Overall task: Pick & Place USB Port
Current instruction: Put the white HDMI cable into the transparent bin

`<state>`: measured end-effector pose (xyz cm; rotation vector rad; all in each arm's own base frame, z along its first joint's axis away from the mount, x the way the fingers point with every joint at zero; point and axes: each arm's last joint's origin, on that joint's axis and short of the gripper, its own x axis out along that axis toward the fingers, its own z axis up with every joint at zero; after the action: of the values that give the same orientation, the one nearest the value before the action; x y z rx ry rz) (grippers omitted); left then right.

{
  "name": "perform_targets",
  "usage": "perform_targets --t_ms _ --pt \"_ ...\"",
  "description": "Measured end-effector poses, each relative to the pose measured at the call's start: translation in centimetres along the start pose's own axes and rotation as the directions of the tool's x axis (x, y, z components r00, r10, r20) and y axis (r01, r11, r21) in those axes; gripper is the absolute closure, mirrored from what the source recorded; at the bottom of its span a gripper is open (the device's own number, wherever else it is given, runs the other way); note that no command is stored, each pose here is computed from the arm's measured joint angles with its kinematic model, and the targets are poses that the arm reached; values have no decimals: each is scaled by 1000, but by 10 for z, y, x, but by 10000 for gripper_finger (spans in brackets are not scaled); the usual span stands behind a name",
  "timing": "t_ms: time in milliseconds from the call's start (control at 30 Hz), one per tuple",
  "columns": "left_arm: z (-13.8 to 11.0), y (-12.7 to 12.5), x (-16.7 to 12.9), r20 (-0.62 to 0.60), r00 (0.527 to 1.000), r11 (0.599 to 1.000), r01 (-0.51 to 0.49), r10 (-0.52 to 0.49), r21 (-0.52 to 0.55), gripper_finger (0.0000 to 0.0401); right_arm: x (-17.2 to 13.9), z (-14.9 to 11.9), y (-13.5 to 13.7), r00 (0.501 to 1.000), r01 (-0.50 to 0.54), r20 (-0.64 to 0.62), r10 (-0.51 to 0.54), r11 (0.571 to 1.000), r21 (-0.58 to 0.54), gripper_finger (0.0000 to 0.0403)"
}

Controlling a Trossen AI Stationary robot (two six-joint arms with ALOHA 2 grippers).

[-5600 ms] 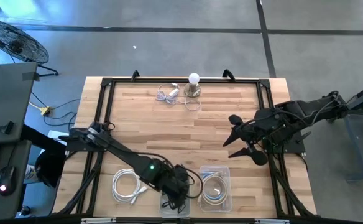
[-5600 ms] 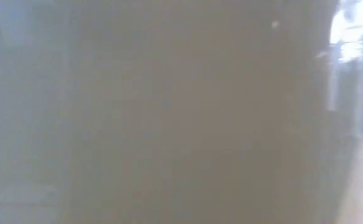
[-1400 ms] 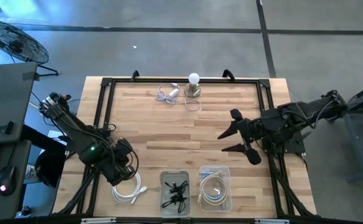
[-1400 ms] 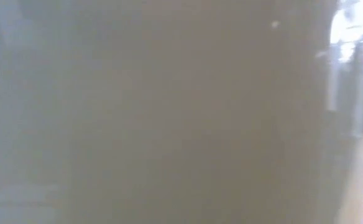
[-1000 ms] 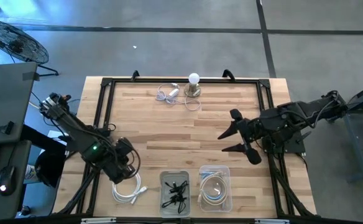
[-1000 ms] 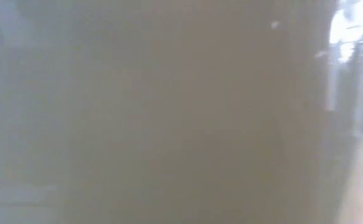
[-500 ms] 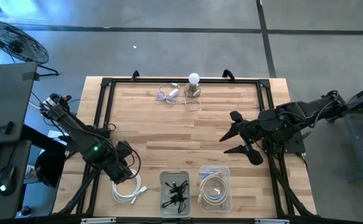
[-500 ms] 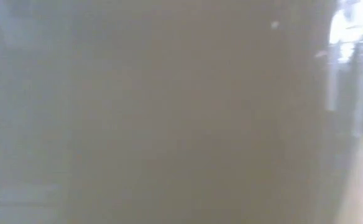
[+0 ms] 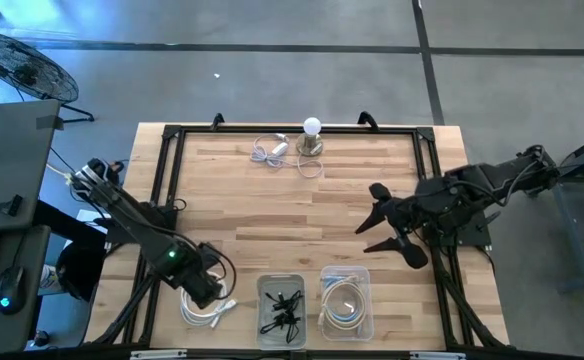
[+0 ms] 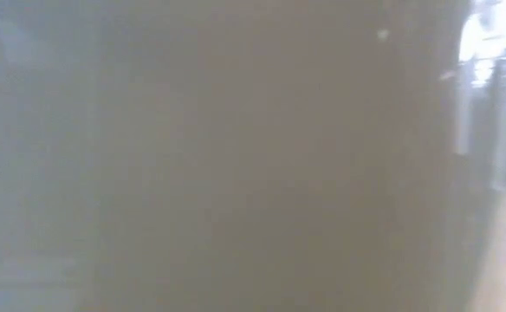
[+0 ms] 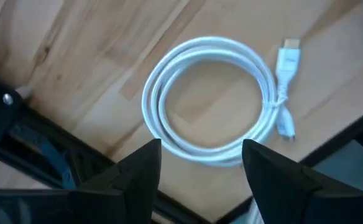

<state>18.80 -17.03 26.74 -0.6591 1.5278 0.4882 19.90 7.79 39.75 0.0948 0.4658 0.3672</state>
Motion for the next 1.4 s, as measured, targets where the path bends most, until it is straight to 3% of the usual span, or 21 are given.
perform_targets --t_ms 433,667,900,1300,1400 --pt "5 -16 39 -43 986 975 -152 161 164 180 0 -1 8 999 -47 -7 47 999 -3 199" --pt "4 0 64 -87 968 962 -220 236 163 180 0 2 8 998 -52 26 53 999 -4 199" --pt "4 2 90 -133 981 970 -109 140 219 181 0 3 8 998 -53 35 53 999 -4 199" --pt "5 16 119 -135 985 967 -76 111 244 181 0 6 9 996 -59 70 60 998 -7 199" --pt "4 20 126 -160 984 969 -44 85 243 205 0 7 9 995 -60 74 60 998 -7 199"
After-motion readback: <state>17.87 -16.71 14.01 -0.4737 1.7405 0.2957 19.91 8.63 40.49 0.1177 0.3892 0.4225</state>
